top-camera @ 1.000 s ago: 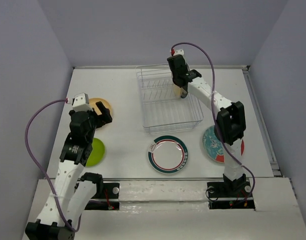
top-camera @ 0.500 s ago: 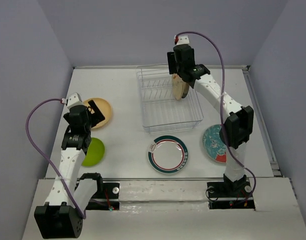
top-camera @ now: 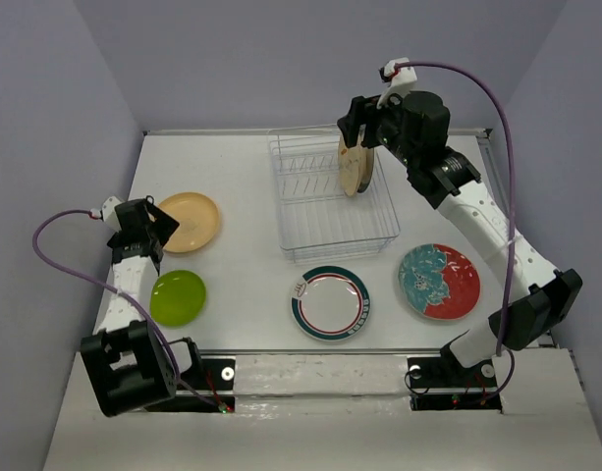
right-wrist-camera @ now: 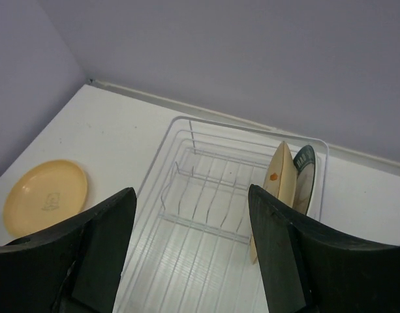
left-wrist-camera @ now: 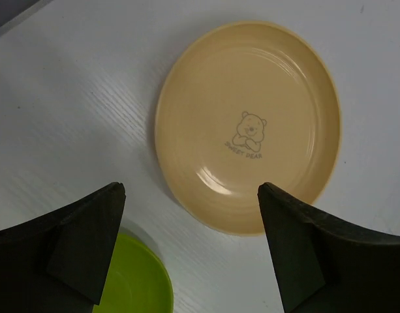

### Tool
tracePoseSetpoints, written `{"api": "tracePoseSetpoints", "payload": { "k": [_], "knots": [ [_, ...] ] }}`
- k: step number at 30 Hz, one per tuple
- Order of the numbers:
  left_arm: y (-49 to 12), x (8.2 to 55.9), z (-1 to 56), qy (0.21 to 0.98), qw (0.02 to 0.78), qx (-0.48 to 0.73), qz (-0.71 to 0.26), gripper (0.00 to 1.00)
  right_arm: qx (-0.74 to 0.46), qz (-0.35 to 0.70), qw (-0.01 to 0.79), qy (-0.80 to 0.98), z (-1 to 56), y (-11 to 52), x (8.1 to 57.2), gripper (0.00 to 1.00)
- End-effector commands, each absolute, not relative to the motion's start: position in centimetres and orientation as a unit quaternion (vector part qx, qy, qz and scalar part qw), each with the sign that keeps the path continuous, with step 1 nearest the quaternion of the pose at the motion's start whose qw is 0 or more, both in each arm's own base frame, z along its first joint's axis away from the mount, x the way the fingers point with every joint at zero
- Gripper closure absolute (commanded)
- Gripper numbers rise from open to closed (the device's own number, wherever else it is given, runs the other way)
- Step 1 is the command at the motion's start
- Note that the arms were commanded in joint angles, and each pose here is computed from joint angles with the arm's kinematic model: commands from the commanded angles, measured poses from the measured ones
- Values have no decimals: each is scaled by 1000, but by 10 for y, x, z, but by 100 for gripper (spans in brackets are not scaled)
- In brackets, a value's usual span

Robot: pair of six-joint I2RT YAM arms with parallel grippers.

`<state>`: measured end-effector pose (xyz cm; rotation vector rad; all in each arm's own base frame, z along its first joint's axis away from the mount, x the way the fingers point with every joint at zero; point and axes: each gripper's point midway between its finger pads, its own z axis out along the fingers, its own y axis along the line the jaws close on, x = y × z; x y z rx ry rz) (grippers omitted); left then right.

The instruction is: Load the plates into the dish rack

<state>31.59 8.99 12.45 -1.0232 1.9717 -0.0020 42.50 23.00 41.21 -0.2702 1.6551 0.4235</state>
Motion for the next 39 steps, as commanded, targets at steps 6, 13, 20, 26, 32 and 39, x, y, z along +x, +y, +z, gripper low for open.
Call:
{"api": "tracePoseSetpoints", "payload": {
  "k": [6, 13, 20, 26, 32, 39],
  "knots": [
    [132, 359, 98, 769, 428, -475, 4, 20, -136, 231, 669, 693, 434, 238, 408, 26],
    [148, 369, 54, 786, 376, -488, -45, 32, -131, 233, 668, 695, 431, 239, 411, 27],
    [146, 381, 46, 791, 376, -478, -63, 53, -136, 242, 660, 698, 426, 244, 412, 27],
    [144, 384, 46, 793, 377, -474, -71, 76, -140, 251, 654, 700, 423, 249, 412, 27],
    [122, 397, 77, 785, 415, -445, -120, 94, -158, 272, 642, 700, 419, 259, 409, 14],
    [59, 406, 177, 756, 526, -340, -190, 94, -249, 390, 560, 687, 400, 312, 385, 6]
  ]
}}
